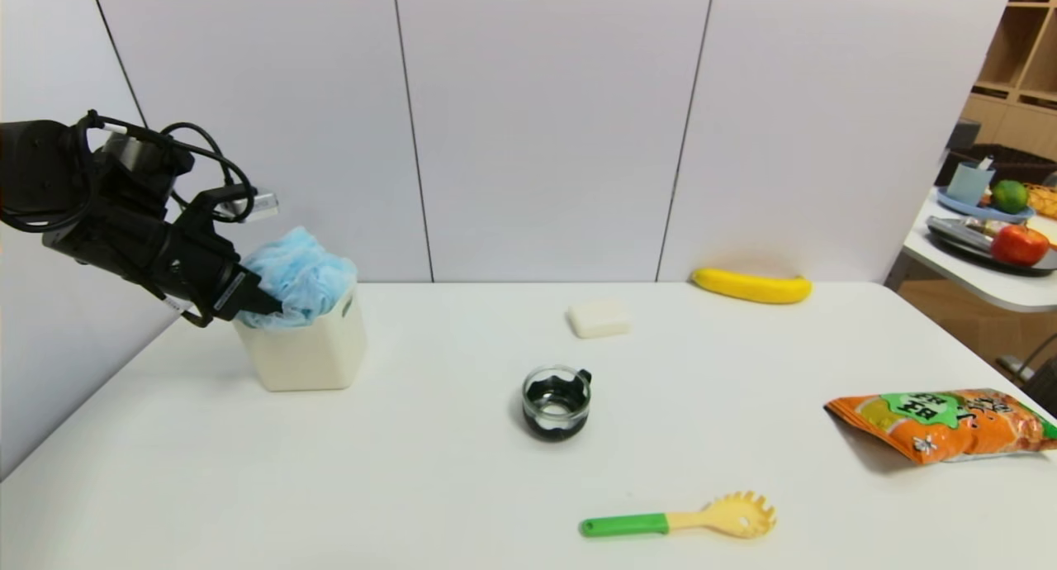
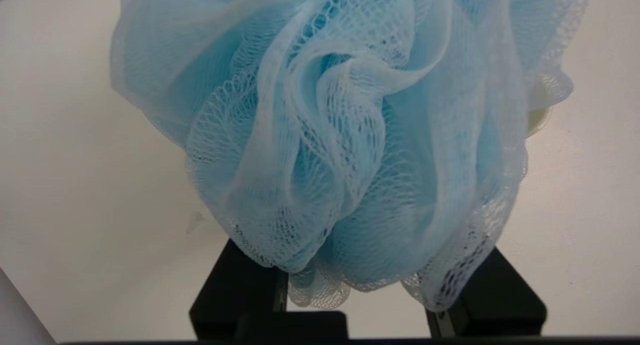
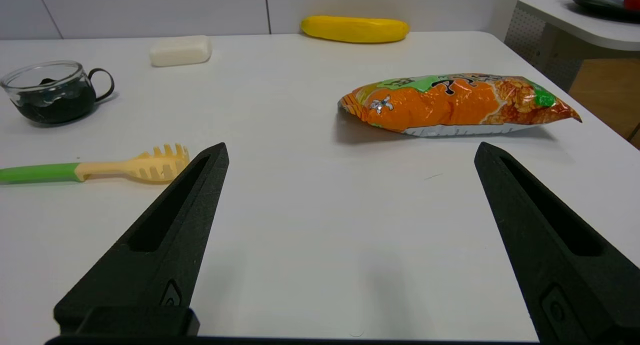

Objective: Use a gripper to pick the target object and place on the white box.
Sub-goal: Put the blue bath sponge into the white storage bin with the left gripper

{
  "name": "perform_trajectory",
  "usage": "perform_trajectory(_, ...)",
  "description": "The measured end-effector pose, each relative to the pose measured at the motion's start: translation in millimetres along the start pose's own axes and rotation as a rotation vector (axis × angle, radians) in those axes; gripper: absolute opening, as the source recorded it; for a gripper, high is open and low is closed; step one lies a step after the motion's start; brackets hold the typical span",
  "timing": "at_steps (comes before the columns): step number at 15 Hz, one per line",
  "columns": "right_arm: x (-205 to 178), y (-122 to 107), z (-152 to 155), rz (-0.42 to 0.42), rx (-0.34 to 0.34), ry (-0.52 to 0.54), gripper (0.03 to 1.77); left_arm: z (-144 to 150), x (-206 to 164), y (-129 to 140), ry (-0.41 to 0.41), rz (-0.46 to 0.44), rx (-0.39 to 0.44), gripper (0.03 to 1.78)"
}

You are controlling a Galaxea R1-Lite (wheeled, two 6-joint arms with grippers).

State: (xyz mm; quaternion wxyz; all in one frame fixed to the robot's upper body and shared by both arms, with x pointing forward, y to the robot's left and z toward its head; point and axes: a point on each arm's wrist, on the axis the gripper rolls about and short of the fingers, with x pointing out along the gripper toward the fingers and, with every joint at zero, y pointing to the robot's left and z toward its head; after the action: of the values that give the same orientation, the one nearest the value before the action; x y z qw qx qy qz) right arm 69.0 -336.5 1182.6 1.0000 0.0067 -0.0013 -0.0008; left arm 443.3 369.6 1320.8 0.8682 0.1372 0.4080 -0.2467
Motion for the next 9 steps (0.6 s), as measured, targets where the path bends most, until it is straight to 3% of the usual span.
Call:
perform_trajectory(4, 0.0, 0.0, 0.0, 0.000, 0.000, 0.000, 1.70, 0.6, -4.7, -1.3, -0.007, 0.005, 0.014, 1.14)
perform_trajectory(9, 0.0, 0.0, 0.0, 0.000, 0.000, 0.000, 1.70, 3.0, -23.2, -8.8, -0.032, 0.022, 0.025, 1.41)
